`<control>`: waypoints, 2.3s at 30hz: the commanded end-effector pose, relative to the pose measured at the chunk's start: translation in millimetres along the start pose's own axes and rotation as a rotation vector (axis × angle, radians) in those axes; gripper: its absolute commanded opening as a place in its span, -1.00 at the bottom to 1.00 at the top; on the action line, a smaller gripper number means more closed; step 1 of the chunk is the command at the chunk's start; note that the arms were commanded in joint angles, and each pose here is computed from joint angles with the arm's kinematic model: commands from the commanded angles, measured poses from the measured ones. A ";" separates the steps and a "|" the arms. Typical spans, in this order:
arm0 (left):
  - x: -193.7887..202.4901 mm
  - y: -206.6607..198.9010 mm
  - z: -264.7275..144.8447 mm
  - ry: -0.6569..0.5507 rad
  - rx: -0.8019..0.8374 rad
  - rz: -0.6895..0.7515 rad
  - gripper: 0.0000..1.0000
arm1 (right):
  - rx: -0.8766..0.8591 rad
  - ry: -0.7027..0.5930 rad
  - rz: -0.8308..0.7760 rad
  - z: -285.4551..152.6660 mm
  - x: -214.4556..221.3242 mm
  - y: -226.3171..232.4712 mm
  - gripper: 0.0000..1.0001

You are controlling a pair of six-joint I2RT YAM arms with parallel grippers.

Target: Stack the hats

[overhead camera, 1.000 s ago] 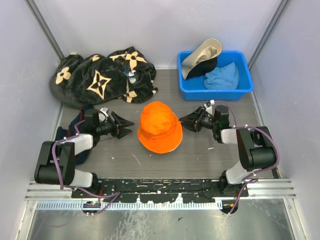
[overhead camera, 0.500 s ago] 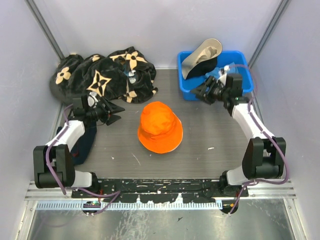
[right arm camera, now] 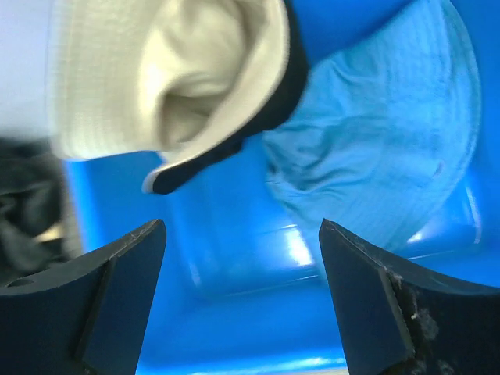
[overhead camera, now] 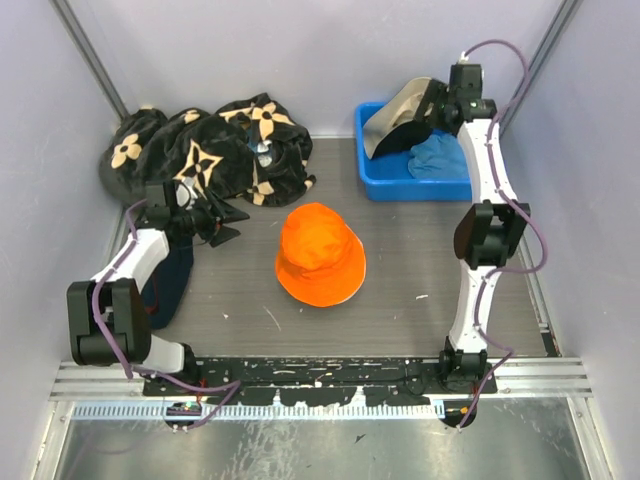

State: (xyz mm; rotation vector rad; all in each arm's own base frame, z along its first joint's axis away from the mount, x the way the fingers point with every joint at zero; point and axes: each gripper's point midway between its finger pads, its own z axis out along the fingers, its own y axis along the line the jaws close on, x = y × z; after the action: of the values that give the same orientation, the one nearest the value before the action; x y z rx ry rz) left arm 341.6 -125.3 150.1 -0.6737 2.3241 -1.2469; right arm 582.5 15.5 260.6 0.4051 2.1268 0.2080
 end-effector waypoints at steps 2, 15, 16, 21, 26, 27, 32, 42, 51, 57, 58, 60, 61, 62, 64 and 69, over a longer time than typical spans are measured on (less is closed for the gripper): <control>-3.0 3.6 3.9 0.026 -0.010 0.002 0.39 | 0.180 0.030 -0.119 20.6 6.8 -39.8 0.71; -12.6 23.5 17.4 0.047 -0.050 -0.043 0.38 | 0.182 0.071 -0.161 86.5 41.8 -54.9 0.70; -12.5 25.9 18.2 0.049 -0.054 -0.049 0.37 | 0.182 0.078 -0.162 89.3 45.9 -55.0 0.70; -12.6 30.1 19.6 0.050 -0.060 -0.058 0.37 | 0.190 0.109 -0.169 102.3 66.4 -60.0 0.71; -13.9 33.3 18.4 0.046 -0.071 -0.064 0.36 | 0.181 0.114 -0.164 113.9 75.4 -60.7 0.70; -13.6 33.5 18.3 0.047 -0.073 -0.064 0.36 | 0.176 0.108 -0.166 113.8 73.2 -58.6 0.71; -12.4 37.5 17.4 0.051 -0.088 -0.069 0.36 | 0.173 0.142 -0.198 133.8 95.7 -57.9 0.70; -9.2 43.8 14.3 0.052 -0.109 -0.079 0.36 | 0.292 0.141 -0.269 149.4 117.5 -67.5 -0.03; -9.8 40.2 11.4 0.045 -0.104 -0.065 0.36 | 0.357 -0.012 -0.314 88.4 60.2 -52.8 -0.99; -14.9 28.0 5.5 0.037 -0.090 -0.019 0.36 | 0.318 -0.165 -0.301 -1.7 -7.4 -32.9 -0.99; -15.7 24.5 3.9 0.036 -0.086 -0.011 0.36 | 0.310 -0.184 -0.295 -15.5 -15.7 -30.1 -0.99; -17.7 15.0 0.1 0.032 -0.070 0.006 0.36 | 0.292 -0.210 -0.286 -39.3 -28.8 -24.5 -0.99; -18.5 9.5 -2.3 0.030 -0.059 0.014 0.36 | 0.285 -0.222 -0.279 -50.5 -35.1 -21.8 -0.99; -19.2 3.5 -4.9 0.027 -0.046 0.021 0.36 | 0.274 -0.238 -0.273 -63.6 -43.0 -18.2 -0.99; -19.2 -10.9 -11.2 0.024 -0.011 0.033 0.37 | 0.245 -0.259 -0.254 -83.4 -52.7 -11.3 -0.99; -18.5 -48.8 -28.1 0.000 0.094 0.042 0.41 | 0.125 -0.286 -0.185 -125.2 -68.5 13.3 -0.99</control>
State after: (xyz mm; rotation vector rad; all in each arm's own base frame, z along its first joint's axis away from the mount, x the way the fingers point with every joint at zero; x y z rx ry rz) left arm 351.7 -112.2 162.2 -0.6536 2.3529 -1.2219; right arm 532.4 -11.0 357.7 0.2866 1.9068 -0.2076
